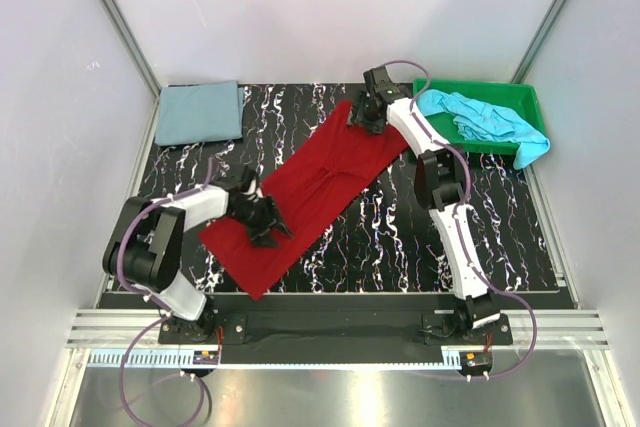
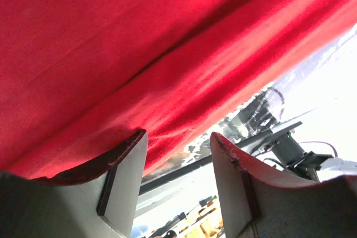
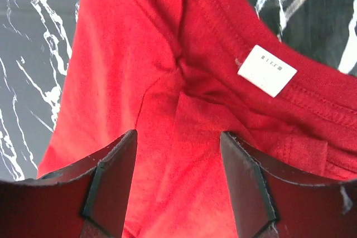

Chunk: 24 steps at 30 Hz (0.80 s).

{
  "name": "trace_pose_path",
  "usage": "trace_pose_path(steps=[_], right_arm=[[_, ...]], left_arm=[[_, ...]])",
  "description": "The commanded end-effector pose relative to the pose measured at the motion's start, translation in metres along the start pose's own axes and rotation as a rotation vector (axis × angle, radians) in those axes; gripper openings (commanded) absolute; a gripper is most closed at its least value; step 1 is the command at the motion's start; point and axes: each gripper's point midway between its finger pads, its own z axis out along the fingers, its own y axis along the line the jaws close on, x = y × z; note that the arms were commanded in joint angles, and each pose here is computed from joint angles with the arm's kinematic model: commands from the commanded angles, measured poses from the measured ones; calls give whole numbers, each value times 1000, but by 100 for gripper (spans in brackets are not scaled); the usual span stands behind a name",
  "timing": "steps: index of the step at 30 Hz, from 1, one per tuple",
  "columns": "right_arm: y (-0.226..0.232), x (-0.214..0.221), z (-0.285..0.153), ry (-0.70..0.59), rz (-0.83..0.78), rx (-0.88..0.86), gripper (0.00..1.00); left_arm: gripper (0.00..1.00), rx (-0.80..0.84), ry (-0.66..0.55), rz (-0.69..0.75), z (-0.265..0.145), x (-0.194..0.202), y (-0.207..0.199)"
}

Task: Fold and stack the t-shirts
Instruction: Fold the tshirt

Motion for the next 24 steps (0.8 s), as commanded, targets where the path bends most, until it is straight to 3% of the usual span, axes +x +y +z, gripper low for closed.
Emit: trace_pose_path(steps=[1,3,9,13,19,24], right_arm=[[-6,-6,22,-22,-66,7,69],[-5,-6,32,-30,-71,-5,68],[12,-24,34,-96,-125,-79,68],[20,-37,7,-126,-153,-72,68],[27,-44,-58,-134,-179,-4,75],[24,-21,-92,-52,-144,73,78]], left_arm=[[57,-22,22,-24,22,21,-3],[58,3,28,-24,30,26,-16],[61,99,84,172,49,70,-85],[63,178,42,285,25,81,-125],[74,155,-51,429,-26,81,-130],[79,61,-152,563,-46,49,-113]])
